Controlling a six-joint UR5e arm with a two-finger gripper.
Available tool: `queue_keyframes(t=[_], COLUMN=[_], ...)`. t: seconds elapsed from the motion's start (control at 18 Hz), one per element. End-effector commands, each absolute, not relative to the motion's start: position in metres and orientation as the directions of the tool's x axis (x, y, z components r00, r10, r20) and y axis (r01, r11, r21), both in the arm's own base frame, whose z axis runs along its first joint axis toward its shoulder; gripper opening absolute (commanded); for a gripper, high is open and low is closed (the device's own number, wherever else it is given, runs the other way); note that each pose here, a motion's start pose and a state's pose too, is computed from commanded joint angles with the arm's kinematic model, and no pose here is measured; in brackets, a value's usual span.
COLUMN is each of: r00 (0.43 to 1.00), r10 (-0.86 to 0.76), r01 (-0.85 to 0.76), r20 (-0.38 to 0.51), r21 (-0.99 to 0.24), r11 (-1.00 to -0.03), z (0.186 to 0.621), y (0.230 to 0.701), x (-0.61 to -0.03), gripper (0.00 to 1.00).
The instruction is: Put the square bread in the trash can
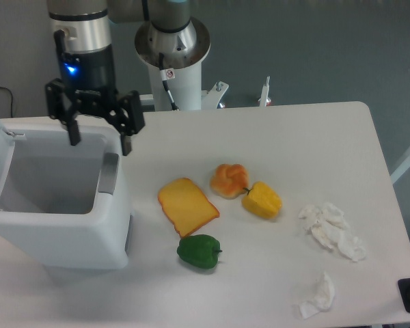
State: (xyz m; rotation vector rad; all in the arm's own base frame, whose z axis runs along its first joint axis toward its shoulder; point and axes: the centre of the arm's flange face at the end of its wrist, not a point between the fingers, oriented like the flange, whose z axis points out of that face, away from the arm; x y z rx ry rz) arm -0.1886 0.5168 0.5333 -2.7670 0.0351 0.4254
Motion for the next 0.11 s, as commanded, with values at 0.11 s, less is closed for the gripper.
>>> queue_keyframes(t=[0.11], r00=[0.947], r10=[0.002], r01=[-0.104], r20=[-0.321], r21=[-0.311], r11=[-0.945], z=[0.5371], y=[0.5131], x=[-0.1892], gripper=[1.00])
